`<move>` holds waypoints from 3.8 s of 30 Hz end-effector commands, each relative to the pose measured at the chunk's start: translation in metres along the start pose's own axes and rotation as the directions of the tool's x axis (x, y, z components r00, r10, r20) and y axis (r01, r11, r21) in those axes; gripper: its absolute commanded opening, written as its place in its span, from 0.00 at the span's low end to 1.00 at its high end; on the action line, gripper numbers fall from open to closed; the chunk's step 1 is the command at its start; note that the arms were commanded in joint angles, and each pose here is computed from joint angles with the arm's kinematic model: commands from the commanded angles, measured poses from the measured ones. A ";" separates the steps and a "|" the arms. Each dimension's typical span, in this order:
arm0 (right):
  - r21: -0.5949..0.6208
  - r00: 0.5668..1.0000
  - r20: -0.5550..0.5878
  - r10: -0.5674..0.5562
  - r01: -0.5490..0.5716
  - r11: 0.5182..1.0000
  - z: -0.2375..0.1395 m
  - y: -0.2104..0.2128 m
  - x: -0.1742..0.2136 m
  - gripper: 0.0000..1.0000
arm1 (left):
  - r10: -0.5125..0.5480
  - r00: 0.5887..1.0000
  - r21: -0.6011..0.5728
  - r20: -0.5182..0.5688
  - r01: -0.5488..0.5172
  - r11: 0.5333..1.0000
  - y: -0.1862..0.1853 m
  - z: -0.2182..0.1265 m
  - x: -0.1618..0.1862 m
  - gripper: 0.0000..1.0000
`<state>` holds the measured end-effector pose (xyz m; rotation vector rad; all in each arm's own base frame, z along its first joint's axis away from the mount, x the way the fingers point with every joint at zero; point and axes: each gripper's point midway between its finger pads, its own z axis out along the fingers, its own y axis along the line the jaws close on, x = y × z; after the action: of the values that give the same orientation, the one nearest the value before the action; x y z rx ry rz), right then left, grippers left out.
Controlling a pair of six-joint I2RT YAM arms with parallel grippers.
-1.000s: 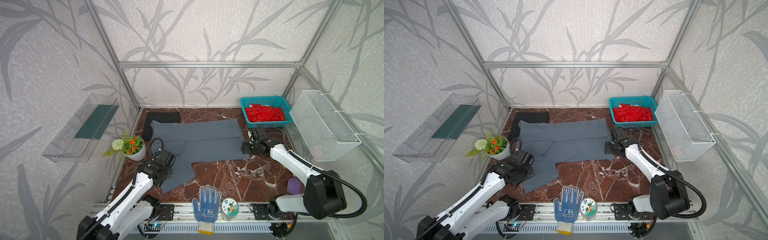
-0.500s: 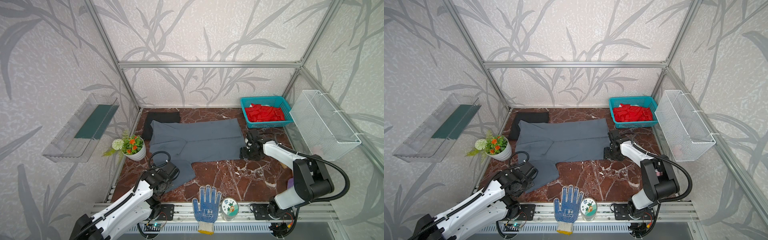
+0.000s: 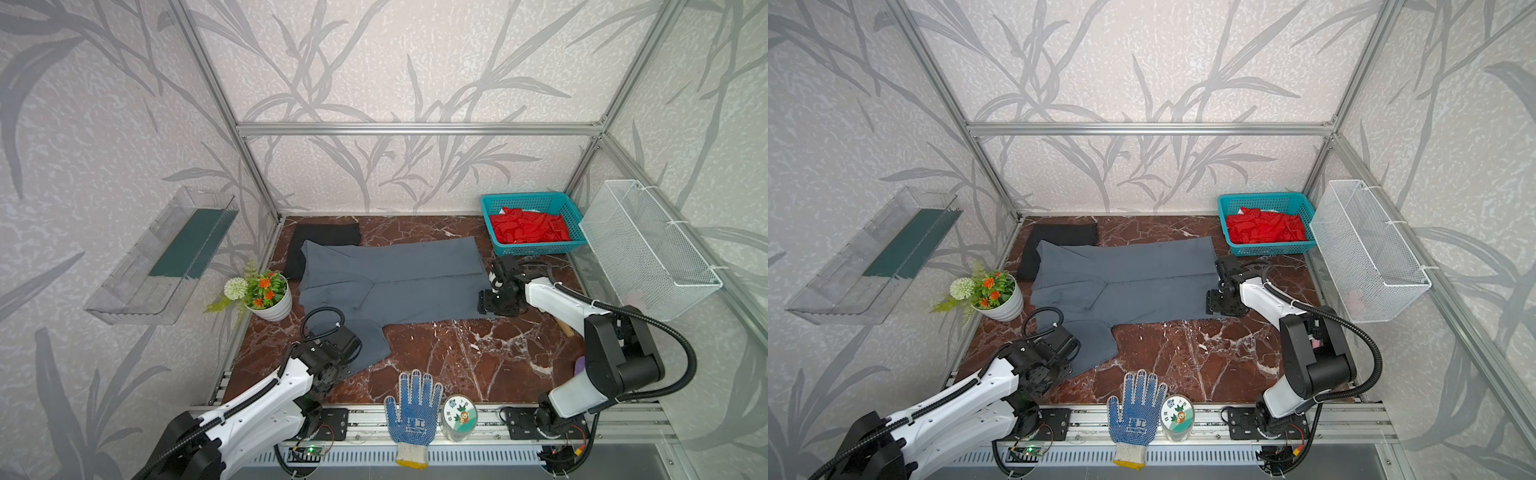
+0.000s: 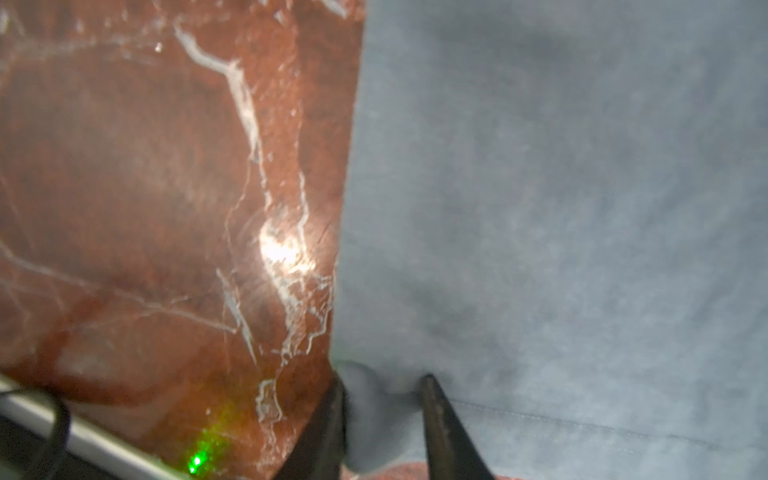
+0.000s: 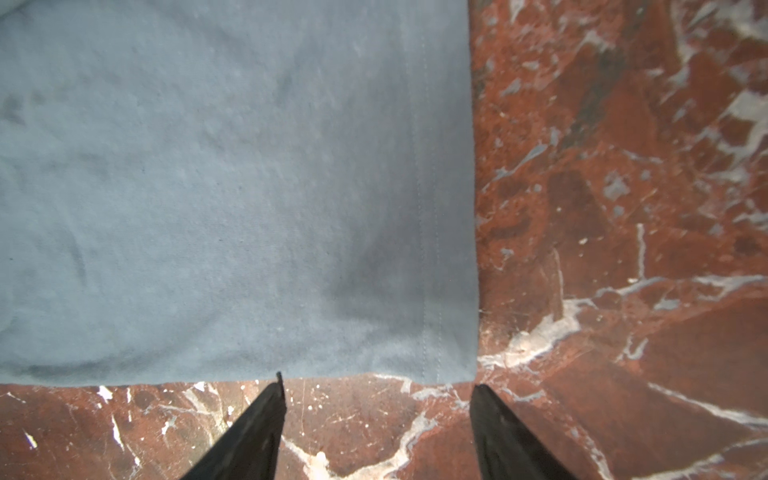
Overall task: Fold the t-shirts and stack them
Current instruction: 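Release the far corners and move both grippers to the shirt's near corners, then grasp the grey shirt's near corners with both grippers and lift, then fold the held near half over toward the far edge with both grippers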
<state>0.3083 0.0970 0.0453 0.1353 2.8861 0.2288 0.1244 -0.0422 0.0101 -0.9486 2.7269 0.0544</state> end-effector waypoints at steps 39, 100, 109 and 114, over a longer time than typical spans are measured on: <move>-0.029 0.991 -0.068 0.114 -0.116 0.993 0.034 -0.017 0.014 0.38 | 0.051 0.978 0.068 0.202 -0.066 0.996 -0.012 -0.062 -0.047 0.00; -0.105 0.965 0.032 0.260 -0.255 0.961 -0.020 -0.016 -0.062 0.08 | 0.010 0.929 0.173 0.370 -0.079 0.982 -0.107 -0.141 -0.273 0.00; -0.067 0.963 0.023 0.270 -0.268 0.961 0.005 -0.025 -0.092 0.09 | 0.046 0.957 0.140 0.286 -0.090 0.986 -0.143 -0.101 -0.310 0.00; -0.016 0.963 0.022 0.267 -0.267 0.964 0.016 -0.034 -0.099 0.24 | 0.027 0.972 0.108 0.234 -0.054 0.993 -0.151 -0.063 -0.321 0.02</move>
<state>0.4009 0.0671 0.0496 0.5176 2.8332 0.3714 0.4378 0.0190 0.1655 -0.7733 2.4991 -0.0004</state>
